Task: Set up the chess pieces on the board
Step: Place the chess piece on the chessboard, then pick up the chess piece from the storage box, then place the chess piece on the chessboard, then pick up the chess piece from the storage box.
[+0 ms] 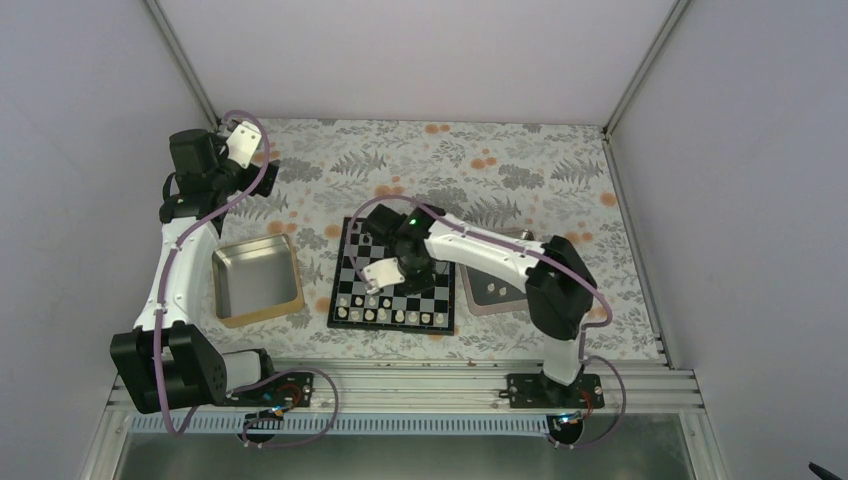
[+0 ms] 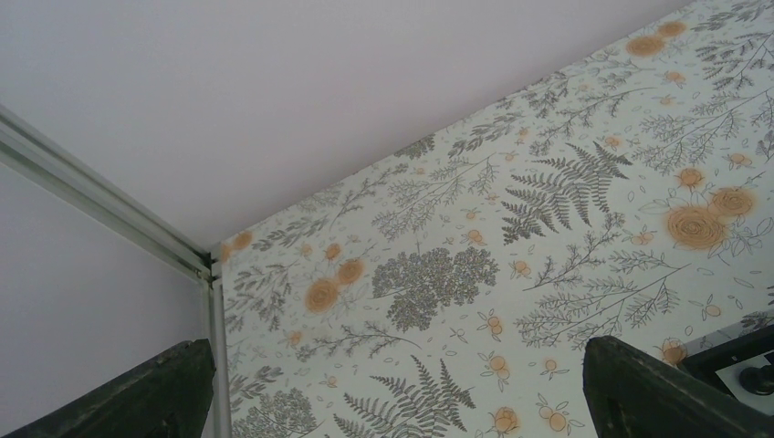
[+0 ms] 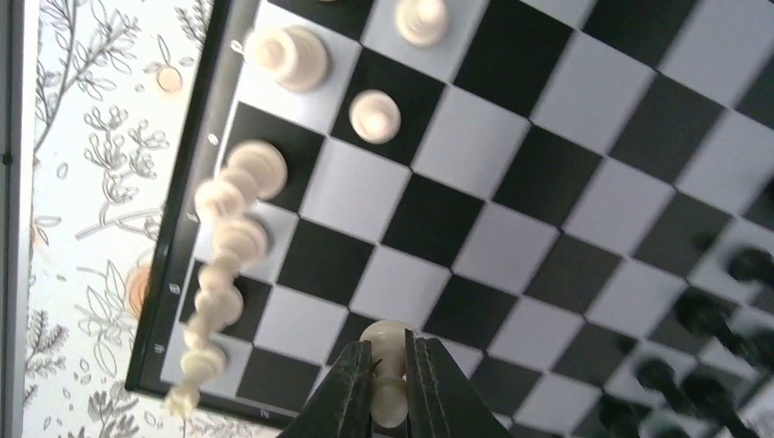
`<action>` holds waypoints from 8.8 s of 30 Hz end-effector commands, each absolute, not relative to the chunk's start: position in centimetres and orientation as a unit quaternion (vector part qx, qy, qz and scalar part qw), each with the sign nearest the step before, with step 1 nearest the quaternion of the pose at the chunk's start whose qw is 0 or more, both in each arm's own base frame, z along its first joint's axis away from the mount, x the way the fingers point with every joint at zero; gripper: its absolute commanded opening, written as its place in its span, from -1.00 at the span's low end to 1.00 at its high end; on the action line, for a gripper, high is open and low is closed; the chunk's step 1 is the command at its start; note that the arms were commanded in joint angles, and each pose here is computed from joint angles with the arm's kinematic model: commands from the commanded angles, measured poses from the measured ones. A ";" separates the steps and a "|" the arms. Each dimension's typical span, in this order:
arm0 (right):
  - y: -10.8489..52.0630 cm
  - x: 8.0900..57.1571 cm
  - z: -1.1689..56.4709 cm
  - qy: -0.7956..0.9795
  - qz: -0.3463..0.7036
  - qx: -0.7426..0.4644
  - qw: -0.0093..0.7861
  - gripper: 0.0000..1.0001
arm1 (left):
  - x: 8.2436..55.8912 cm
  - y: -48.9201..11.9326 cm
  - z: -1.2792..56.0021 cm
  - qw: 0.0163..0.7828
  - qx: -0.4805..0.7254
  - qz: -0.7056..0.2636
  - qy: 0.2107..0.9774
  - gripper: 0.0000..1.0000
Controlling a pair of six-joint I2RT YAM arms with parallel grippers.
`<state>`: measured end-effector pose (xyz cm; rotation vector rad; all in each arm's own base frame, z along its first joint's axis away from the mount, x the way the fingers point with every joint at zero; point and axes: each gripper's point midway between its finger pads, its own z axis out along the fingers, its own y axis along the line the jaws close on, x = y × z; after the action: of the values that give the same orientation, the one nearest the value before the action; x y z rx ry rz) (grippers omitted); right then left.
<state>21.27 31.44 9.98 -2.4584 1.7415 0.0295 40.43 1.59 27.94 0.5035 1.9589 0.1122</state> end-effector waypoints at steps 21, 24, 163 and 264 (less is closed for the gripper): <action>34.9 18.2 5.2 0.531 0.066 -0.844 0.030 -0.79 | 40.3 1.4 29.5 0.549 0.214 0.046 0.807 1.00; 34.7 17.9 4.9 0.531 0.070 -0.845 0.020 -0.78 | 40.4 1.4 29.5 0.549 0.214 0.045 0.806 1.00; 31.6 17.4 5.5 0.557 0.070 -0.828 0.004 -0.85 | 40.7 1.3 28.9 0.542 0.214 0.038 0.812 1.00; 3.9 25.6 2.7 0.826 -0.001 -0.561 -0.059 -0.21 | 41.0 1.2 28.3 0.535 0.217 0.031 0.816 1.00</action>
<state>26.73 4.36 3.65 -1.8370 2.6348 -0.0566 40.76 1.35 27.67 0.5114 1.9631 0.0895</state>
